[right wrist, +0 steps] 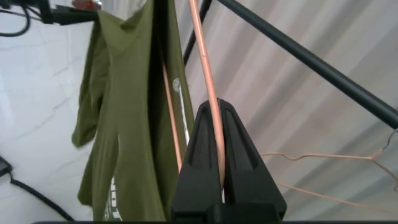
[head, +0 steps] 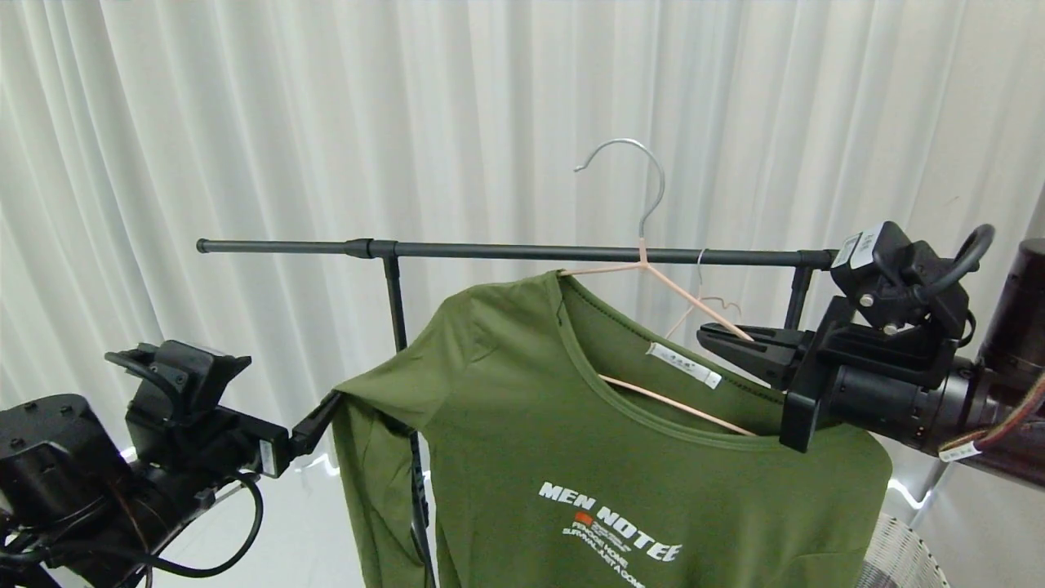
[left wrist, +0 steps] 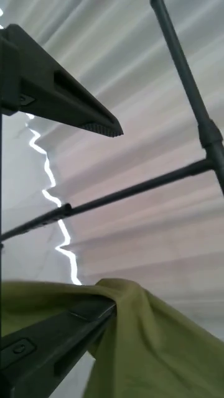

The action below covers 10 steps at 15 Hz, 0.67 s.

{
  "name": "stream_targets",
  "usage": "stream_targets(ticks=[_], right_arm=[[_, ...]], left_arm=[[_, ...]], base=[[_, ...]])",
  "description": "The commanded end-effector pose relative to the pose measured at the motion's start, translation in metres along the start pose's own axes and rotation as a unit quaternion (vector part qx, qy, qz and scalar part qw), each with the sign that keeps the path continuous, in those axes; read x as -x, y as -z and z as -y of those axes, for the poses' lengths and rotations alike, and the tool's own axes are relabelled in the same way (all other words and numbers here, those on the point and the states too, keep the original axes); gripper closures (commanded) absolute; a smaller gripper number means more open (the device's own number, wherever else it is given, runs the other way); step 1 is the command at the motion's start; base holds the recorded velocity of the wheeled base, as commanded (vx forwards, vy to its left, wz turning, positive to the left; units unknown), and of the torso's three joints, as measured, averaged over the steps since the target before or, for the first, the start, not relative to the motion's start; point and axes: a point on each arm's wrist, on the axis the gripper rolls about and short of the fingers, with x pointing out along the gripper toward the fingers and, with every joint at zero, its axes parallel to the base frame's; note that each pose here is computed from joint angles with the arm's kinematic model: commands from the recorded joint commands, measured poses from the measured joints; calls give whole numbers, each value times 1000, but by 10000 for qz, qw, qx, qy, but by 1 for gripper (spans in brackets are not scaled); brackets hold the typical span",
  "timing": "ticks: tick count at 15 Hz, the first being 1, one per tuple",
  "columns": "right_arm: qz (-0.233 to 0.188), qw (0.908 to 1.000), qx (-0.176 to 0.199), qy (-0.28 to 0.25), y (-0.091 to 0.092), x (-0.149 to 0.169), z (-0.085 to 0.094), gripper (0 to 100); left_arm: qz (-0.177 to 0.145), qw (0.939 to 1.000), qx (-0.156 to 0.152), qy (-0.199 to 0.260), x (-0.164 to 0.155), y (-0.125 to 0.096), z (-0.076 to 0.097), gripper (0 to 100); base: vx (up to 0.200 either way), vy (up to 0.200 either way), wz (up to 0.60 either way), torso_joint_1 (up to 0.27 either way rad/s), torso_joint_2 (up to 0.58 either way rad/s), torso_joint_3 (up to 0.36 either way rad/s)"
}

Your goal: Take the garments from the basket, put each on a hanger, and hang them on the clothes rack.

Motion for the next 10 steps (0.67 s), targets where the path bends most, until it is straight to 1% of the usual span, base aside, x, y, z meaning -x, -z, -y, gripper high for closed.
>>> stream_targets(ticks=[1, 2, 3, 4, 5, 6, 7, 8, 10], right_arm=[[-116, 9999, -73, 79, 5, 0, 0, 100], [-174, 9996, -134, 185, 7, -1, 2, 100], [-281, 9991, -169, 273, 12, -5, 6, 100], [-525, 9973, -221, 473, 18, -7, 10, 100], [-853, 9933, -278, 733, 25, -9, 13, 100], [-1022, 9900, -354, 911, 28, -11, 16, 100], [-1075, 9872, -527, 1054, 30, -13, 19, 100], [-1123, 9853, -681, 1089, 30, -15, 20, 100], [-1397, 9782, -933, 1221, 36, -14, 19, 100]], left_arm=[[262, 9986, 374, -250, 31, -13, 4, 0], [498, 9962, 655, -300, 37, -21, 2, 0], [499, 9951, 779, -340, 41, -22, 2, 0], [435, 9940, 926, -396, 43, -22, 2, 0], [375, 9923, 1094, -446, 44, -22, 3, 0], [391, 9915, 1139, -494, 44, -23, 2, 0], [524, 9908, 1113, -561, 40, -28, -1, 0], [595, 9905, 1091, -592, 36, -31, -3, 0], [609, 9908, 1087, -524, 34, -32, -3, 0]], base=[[0, 0, 0, 0, 0, 0], [0, 0, 0, 0, 0, 0], [0, 0, 0, 0, 0, 0], [0, 0, 0, 0, 0, 0], [0, 0, 0, 0, 0, 0], [0, 0, 0, 0, 0, 0], [0, 0, 0, 0, 0, 0], [0, 0, 0, 0, 0, 0], [0, 0, 0, 0, 0, 0]])
